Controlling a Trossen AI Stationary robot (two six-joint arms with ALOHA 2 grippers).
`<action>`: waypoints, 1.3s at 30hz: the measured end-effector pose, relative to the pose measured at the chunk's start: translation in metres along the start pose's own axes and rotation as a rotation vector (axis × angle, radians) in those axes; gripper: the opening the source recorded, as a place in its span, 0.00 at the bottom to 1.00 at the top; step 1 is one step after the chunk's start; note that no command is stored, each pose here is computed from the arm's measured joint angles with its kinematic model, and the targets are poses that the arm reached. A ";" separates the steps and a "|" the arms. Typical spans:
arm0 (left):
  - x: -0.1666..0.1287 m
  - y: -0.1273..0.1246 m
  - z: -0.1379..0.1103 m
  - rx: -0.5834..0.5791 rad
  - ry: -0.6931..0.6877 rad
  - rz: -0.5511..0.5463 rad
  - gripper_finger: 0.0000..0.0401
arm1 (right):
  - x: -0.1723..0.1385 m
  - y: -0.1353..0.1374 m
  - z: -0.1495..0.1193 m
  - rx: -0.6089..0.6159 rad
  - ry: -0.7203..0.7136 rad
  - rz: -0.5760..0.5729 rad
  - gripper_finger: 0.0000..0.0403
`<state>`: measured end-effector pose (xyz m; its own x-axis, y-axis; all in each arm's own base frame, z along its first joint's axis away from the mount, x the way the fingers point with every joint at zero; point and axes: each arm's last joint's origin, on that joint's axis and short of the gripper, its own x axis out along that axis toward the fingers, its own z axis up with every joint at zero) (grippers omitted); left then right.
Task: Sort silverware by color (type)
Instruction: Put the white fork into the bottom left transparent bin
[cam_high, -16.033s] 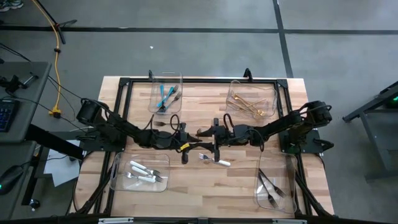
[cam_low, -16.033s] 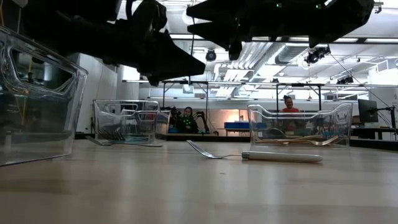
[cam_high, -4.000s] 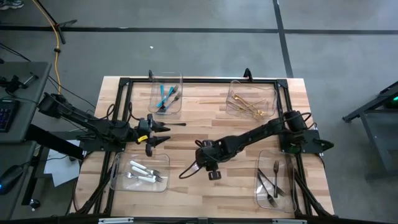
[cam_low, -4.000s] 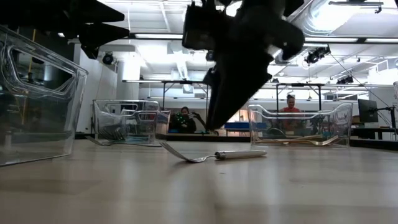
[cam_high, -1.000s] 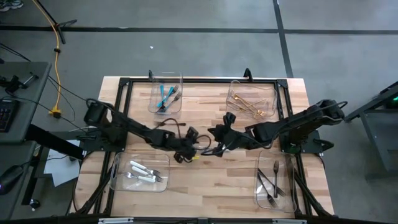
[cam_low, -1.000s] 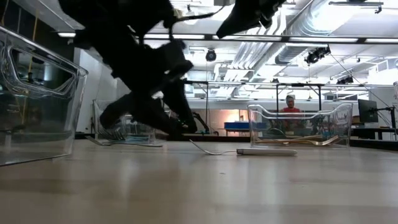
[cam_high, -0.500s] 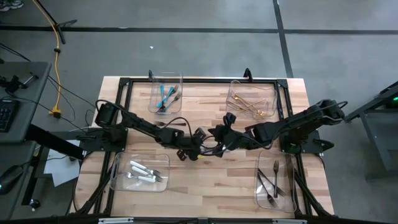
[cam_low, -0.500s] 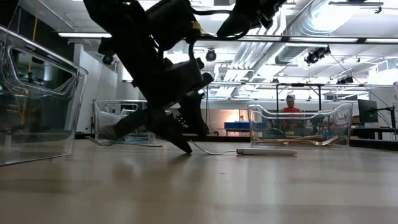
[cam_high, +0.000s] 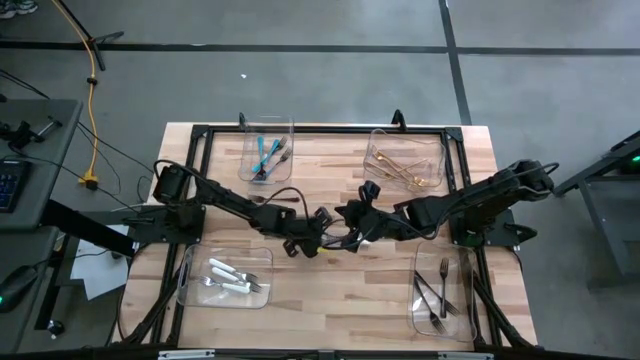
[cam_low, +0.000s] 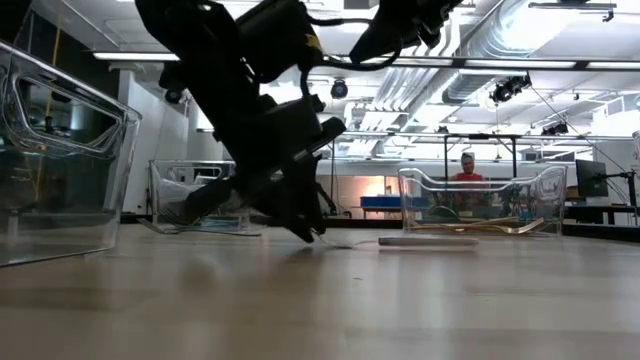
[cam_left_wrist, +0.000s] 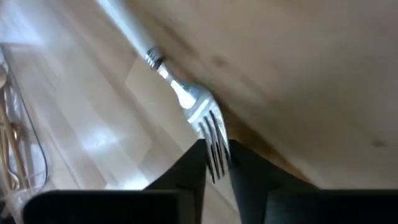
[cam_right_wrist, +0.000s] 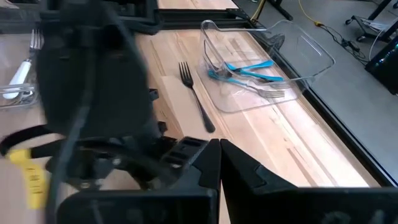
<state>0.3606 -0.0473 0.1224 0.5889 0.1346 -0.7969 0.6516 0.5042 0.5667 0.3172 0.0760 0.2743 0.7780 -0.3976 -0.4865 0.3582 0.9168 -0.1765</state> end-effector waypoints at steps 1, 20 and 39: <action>0.000 0.001 -0.001 -0.007 -0.004 0.000 0.12 | 0.000 0.000 0.000 0.000 0.000 0.000 0.00; -0.097 -0.004 0.011 -0.338 0.067 0.017 0.00 | -0.002 -0.003 -0.014 -0.124 0.125 -0.027 0.00; -0.220 -0.055 -0.011 -0.690 -0.563 0.493 0.00 | -0.021 0.035 -0.050 -0.165 0.040 0.031 0.00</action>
<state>0.1901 -0.0955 0.2639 0.9729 0.1291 -0.1916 -0.0378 0.9070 0.4194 0.2876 0.1180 0.2358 0.7647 -0.3707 -0.5271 0.2422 0.9234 -0.2979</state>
